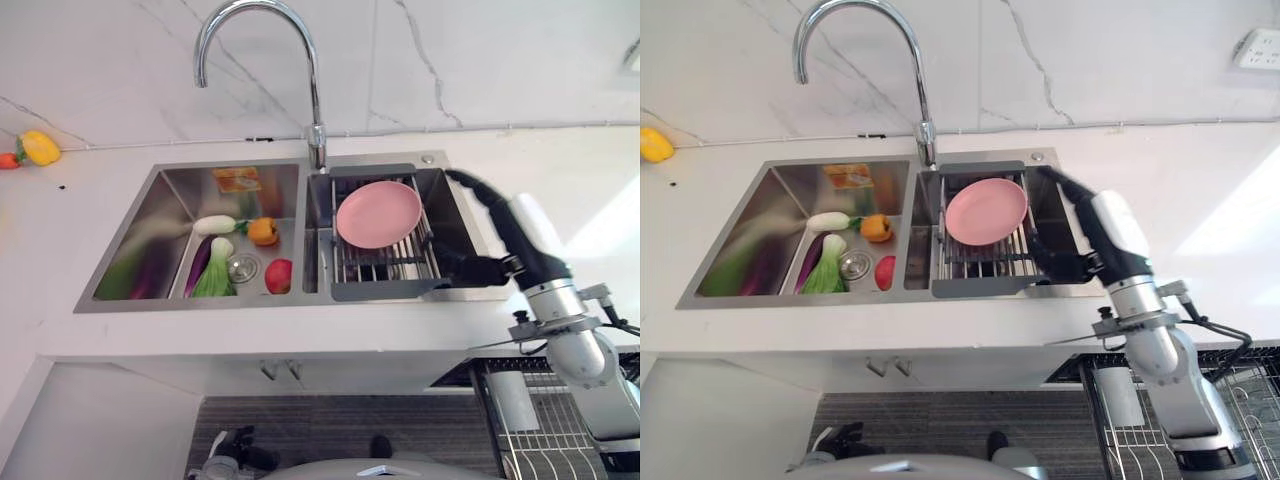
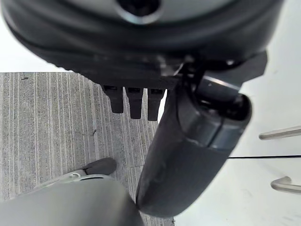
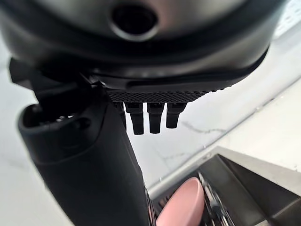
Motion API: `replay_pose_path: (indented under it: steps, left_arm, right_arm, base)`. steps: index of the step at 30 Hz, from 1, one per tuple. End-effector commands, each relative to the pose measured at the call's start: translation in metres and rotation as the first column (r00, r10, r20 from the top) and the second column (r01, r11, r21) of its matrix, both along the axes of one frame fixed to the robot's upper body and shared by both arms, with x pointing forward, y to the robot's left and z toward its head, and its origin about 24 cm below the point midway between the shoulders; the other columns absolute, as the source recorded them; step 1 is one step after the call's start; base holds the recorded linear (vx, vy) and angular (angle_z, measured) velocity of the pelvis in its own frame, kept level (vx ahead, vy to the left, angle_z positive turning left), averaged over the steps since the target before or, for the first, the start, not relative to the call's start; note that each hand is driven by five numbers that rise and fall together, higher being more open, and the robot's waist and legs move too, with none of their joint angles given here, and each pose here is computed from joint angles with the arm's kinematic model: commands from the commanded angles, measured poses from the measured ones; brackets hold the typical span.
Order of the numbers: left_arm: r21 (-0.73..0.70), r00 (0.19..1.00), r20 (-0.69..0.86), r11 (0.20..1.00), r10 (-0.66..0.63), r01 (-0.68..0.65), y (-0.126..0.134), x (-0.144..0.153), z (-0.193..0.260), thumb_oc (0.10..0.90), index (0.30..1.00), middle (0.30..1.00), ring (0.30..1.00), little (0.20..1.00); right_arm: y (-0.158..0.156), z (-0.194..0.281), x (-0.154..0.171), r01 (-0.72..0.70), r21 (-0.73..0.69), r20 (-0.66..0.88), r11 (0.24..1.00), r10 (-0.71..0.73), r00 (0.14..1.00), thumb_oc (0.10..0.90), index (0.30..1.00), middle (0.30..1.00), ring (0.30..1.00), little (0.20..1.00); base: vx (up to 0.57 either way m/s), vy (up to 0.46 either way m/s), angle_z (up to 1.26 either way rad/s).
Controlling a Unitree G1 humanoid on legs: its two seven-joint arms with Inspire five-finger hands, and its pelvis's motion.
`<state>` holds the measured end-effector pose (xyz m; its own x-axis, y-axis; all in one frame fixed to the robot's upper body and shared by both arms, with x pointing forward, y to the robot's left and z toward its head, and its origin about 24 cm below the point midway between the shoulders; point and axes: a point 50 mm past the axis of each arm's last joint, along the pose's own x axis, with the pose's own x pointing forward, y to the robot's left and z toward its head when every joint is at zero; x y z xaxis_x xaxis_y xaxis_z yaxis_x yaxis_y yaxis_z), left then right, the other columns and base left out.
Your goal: Place the dishes in the dishwasher.
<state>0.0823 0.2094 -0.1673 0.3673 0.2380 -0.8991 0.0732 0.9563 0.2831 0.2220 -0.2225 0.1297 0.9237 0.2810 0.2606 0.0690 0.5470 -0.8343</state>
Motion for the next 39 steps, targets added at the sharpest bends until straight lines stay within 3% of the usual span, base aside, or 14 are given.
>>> replay_pose_path:
  steps: [1,6,10,21,30,39]
  left_arm:
    - [0.004,0.994,0.001,0.994,-0.109,0.109,-0.004,0.010,0.001,0.800,0.900,0.900,0.900,0.900]
    - [0.009,0.994,-0.002,0.994,-0.111,0.111,-0.003,0.011,0.001,0.800,0.900,0.900,0.900,0.900]
    - [0.020,0.994,-0.017,0.994,-0.110,0.110,0.000,0.006,0.000,0.800,0.900,0.900,0.900,0.900]
    - [0.022,0.991,-0.049,0.992,-0.122,0.123,0.003,-0.003,-0.001,0.800,0.900,0.900,0.900,0.900]
    - [0.019,0.985,-0.039,0.986,-0.166,0.167,0.000,0.002,-0.001,0.800,0.900,0.900,0.900,0.900]
    - [0.030,0.985,-0.039,0.985,-0.169,0.170,-0.001,0.002,-0.001,0.800,0.900,0.900,0.900,0.900]
  right_arm:
    - [0.014,0.038,0.007,-0.028,-0.146,0.240,0.989,0.063,0.969,0.800,0.900,0.900,0.900,0.900]
    - [0.022,0.035,0.015,-0.018,-0.192,0.249,0.981,0.066,0.966,0.800,0.900,0.900,0.900,0.900]
    - [0.017,0.032,0.026,0.093,-0.328,0.299,0.940,0.010,0.954,0.800,0.900,0.900,0.900,0.900]
    - [-0.010,0.016,0.044,0.246,-0.407,0.267,0.880,-0.143,0.953,0.800,0.900,0.900,0.900,0.900]
    - [-0.018,0.007,0.061,0.298,-0.522,0.274,0.799,-0.174,0.946,0.800,0.900,0.900,0.900,0.900]
    - [-0.019,0.003,0.087,0.361,-0.540,0.307,0.760,-0.221,0.926,0.800,0.900,0.900,0.900,0.900]
  base:
    - [-0.01,-0.019,0.04]
    - [-0.01,-0.015,0.06]
    - [-0.01,-0.009,0.19]
    - [-0.01,-0.003,0.11]
    - [-0.01,0.002,0.02]
    - [-0.01,0.011,0.10]
